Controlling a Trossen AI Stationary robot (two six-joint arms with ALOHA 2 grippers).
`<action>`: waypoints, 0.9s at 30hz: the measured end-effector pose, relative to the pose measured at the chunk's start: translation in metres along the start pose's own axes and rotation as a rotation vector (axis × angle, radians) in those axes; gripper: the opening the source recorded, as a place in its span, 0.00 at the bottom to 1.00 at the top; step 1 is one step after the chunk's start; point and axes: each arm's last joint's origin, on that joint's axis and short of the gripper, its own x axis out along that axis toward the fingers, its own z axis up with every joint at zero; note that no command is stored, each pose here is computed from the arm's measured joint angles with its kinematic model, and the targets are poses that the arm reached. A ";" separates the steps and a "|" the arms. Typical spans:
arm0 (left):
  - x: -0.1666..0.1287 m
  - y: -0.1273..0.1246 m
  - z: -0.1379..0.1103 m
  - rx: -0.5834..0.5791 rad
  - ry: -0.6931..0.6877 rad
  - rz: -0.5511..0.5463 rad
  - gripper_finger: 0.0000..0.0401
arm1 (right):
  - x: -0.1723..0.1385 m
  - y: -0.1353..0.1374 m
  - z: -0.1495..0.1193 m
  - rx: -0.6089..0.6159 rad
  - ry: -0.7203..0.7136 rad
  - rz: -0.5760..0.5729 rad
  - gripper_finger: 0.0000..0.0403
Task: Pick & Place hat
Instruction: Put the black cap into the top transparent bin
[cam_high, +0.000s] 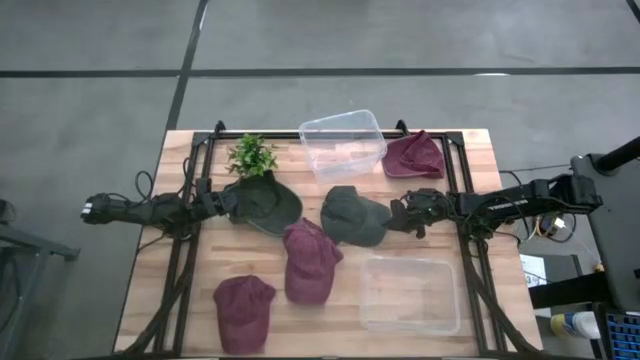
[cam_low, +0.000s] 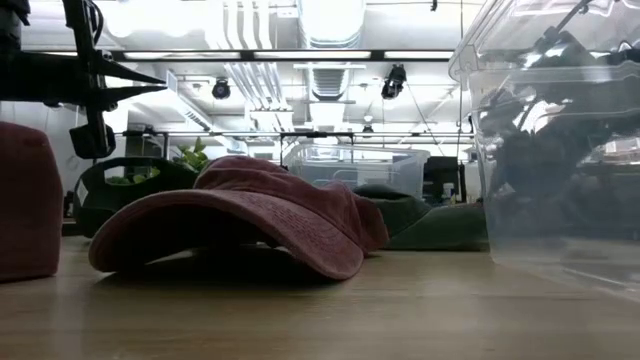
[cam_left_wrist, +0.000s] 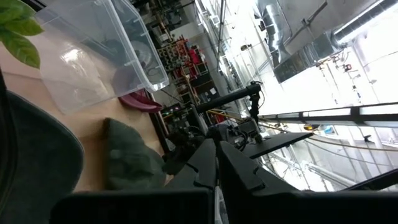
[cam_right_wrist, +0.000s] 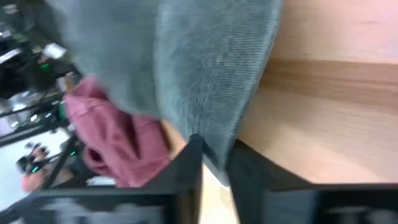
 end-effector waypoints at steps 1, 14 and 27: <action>0.000 0.000 0.000 -0.015 0.000 0.000 0.03 | 0.000 0.002 0.000 -0.015 -0.003 0.019 0.06; 0.000 -0.006 0.003 -0.469 -0.013 -0.063 0.03 | -0.009 0.065 -0.005 -0.467 -0.022 0.031 0.03; -0.003 -0.028 0.015 -0.690 -0.022 -0.177 0.03 | -0.043 0.158 -0.016 -1.036 0.068 -0.163 0.03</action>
